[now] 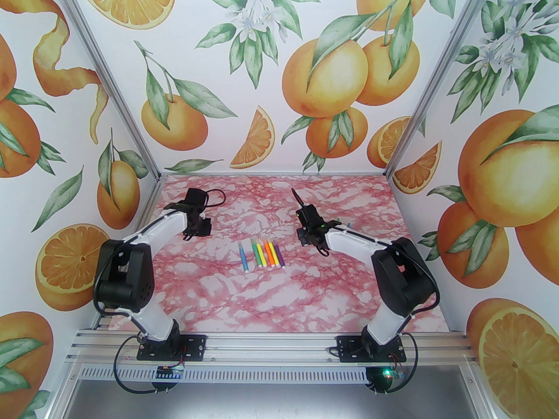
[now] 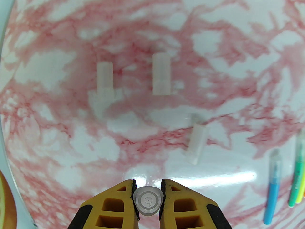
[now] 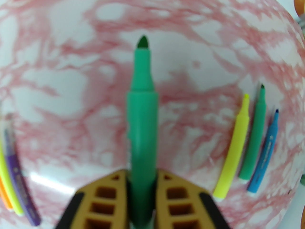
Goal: Open the pen caps
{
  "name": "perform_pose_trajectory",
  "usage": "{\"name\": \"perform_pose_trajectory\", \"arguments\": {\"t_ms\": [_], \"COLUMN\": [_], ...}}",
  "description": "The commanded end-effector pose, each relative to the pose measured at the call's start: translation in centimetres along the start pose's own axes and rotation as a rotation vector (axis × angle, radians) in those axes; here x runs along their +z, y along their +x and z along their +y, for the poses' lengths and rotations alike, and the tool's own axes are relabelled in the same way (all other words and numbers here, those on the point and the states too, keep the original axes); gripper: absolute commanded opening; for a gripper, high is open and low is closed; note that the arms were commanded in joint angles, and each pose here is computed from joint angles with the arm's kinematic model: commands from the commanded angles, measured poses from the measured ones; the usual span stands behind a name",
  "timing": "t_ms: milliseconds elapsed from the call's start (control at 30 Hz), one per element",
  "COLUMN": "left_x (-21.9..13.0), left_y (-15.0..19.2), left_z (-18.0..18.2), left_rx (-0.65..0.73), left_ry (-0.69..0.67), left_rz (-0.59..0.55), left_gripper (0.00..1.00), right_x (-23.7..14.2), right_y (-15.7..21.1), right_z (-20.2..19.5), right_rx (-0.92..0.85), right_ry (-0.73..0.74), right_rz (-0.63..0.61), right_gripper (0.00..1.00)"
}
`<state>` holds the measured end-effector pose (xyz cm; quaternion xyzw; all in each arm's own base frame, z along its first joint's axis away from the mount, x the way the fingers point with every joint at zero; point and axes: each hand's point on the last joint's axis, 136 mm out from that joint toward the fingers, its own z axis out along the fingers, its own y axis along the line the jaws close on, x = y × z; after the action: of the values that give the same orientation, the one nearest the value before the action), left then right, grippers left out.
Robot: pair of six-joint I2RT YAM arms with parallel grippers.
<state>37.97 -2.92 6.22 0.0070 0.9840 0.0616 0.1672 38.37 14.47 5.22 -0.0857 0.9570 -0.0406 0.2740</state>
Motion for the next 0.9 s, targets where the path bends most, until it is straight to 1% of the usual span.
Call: {"name": "perform_pose_trajectory", "arguments": {"t_ms": [0, 467, 767, 867], "left_x": [0.1, 2.6, 3.7, 3.9], "left_y": [-0.7, 0.2, 0.5, 0.6], "left_z": [0.7, 0.9, 0.7, 0.6], "left_rx": [0.006, 0.010, 0.015, 0.014], "left_ry": [-0.038, -0.043, -0.038, -0.035], "left_rz": [0.002, 0.072, 0.095, 0.100], "left_gripper": [0.00, 0.01, 0.07, 0.13], "right_x": [0.4, 2.2, 3.0, 3.1], "right_y": [0.0, 0.8, 1.6, 1.6], "right_z": [-1.5, -3.1, -4.0, -4.1], "right_rx": [0.060, 0.154, 0.218, 0.224], "right_ry": [0.044, 0.042, 0.026, 0.025], "right_rz": [0.028, 0.108, 0.145, 0.152], "right_gripper": [0.00, 0.00, 0.00, 0.00]}}
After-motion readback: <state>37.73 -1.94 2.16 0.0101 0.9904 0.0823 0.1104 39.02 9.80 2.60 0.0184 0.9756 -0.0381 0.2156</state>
